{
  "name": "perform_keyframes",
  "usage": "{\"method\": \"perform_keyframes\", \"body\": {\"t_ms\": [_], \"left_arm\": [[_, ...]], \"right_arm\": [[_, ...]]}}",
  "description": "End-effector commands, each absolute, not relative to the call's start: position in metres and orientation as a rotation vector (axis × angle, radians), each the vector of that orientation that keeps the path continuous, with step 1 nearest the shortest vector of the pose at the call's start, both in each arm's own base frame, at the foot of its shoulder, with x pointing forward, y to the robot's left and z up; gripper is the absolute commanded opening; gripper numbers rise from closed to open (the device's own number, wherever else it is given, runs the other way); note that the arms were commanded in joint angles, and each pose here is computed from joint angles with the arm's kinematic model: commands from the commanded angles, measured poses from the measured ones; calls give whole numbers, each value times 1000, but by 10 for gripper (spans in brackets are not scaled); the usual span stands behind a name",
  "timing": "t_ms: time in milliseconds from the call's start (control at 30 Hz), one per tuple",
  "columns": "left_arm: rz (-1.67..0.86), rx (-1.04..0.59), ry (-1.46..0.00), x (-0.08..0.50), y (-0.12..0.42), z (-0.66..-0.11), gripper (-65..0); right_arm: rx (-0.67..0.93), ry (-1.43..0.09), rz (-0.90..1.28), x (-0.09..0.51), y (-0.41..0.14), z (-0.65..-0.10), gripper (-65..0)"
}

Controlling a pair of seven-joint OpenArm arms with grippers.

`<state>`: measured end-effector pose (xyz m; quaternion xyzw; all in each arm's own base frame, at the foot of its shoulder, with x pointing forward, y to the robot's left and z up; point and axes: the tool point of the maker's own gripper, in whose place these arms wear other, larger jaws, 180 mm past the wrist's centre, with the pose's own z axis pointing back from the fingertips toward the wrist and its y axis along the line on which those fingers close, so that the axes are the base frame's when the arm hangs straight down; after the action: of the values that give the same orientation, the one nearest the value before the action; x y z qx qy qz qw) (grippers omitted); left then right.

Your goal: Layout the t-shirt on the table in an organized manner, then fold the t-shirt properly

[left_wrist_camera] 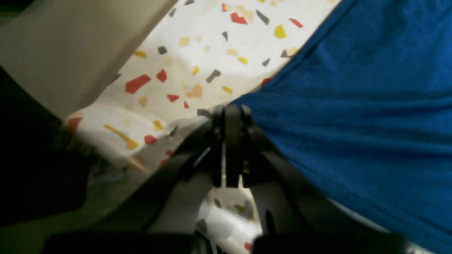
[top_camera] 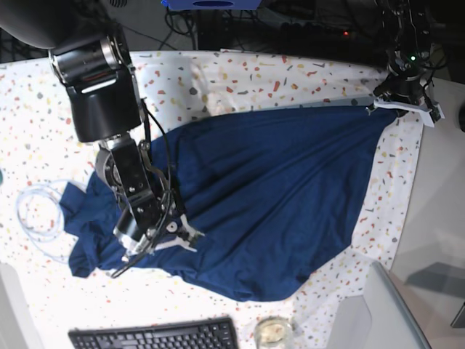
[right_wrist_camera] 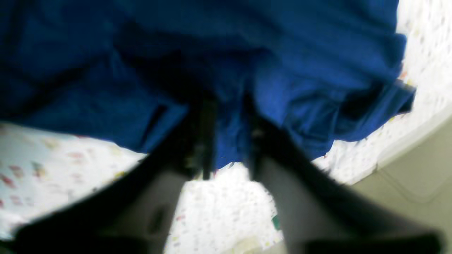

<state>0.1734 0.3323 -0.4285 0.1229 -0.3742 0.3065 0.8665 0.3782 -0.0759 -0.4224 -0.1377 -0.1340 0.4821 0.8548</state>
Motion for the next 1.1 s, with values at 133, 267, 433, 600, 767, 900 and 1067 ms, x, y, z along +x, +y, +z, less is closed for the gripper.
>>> {"method": "perform_keyframes", "body": {"t_ms": [133, 267, 433, 600, 767, 900, 1067], "left_arm": [[629, 281, -819, 176, 339, -419, -650], [629, 283, -818, 175, 340, -419, -650], [628, 281, -820, 176, 339, -418, -650], [629, 282, -817, 175, 340, -419, -650], [633, 287, -816, 174, 342, -419, -650], [633, 288, -813, 173, 342, -420, -650], [633, 291, -805, 169, 342, -422, -650]], "right_arm": [[-433, -362, 888, 387, -139, -381, -215], [-387, -367, 723, 367, -182, -394, -198], [-235, -412, 588, 373, -198, -425, -198], [-145, -438, 549, 384, -201, -444, -198], [-69, -439, 547, 396, -192, -455, -261], [-79, -450, 550, 401, -197, -451, -279], [-83, -457, 551, 405, -198, -448, -281]]}}
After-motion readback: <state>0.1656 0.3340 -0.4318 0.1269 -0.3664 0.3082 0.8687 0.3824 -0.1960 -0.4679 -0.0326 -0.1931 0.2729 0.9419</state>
